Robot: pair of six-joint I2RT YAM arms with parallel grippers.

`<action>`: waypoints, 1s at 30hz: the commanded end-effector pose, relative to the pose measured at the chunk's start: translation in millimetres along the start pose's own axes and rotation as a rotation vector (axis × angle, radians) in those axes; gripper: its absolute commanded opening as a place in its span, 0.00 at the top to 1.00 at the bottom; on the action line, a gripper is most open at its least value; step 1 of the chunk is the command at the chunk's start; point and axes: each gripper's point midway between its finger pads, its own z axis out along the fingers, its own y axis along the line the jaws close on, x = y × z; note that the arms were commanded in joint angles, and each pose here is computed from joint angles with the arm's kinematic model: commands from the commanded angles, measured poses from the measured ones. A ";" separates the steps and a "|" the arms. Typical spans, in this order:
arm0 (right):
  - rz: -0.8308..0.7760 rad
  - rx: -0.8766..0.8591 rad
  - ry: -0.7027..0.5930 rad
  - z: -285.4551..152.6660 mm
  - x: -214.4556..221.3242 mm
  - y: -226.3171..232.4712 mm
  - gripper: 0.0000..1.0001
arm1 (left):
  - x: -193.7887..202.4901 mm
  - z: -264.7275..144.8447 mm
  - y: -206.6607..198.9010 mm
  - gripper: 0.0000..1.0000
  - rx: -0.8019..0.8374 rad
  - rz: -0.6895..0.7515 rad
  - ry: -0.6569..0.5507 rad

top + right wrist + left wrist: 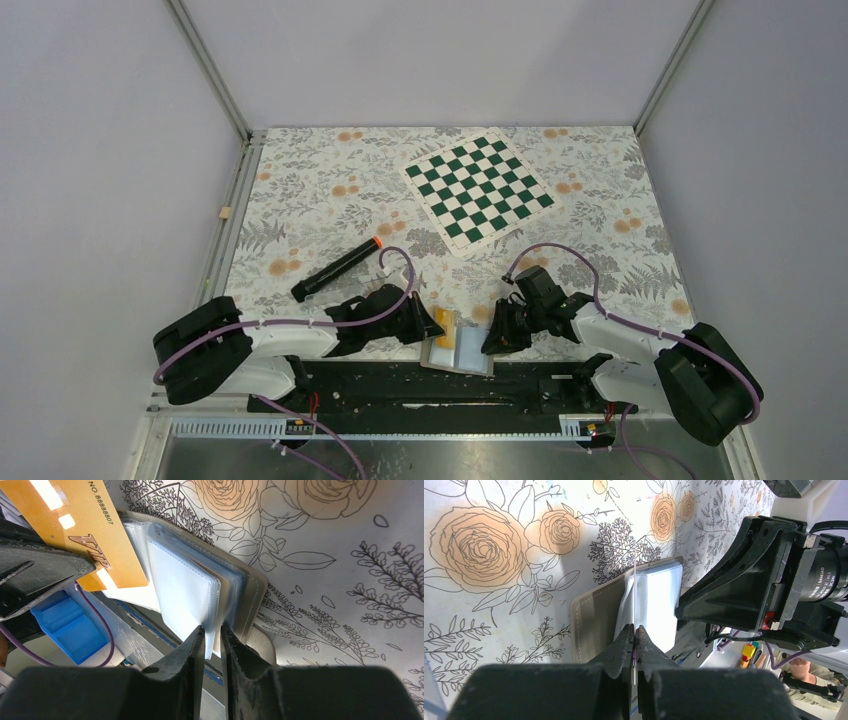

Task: Put the credit cards into the card holder
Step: Insert the credit card into the card holder.

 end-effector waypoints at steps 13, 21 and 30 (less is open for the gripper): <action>0.013 0.121 0.011 2.6 9.8 -29.6 0.75 | -7.1 11.9 -28.3 1.00 0.094 0.019 -0.003; 0.016 0.123 0.017 3.5 11.0 -30.8 0.75 | -14.5 2.9 -31.4 1.00 0.094 0.019 -0.039; 0.019 0.125 0.023 4.8 11.1 -31.5 0.75 | -14.6 5.9 -31.5 1.00 0.095 0.016 -0.040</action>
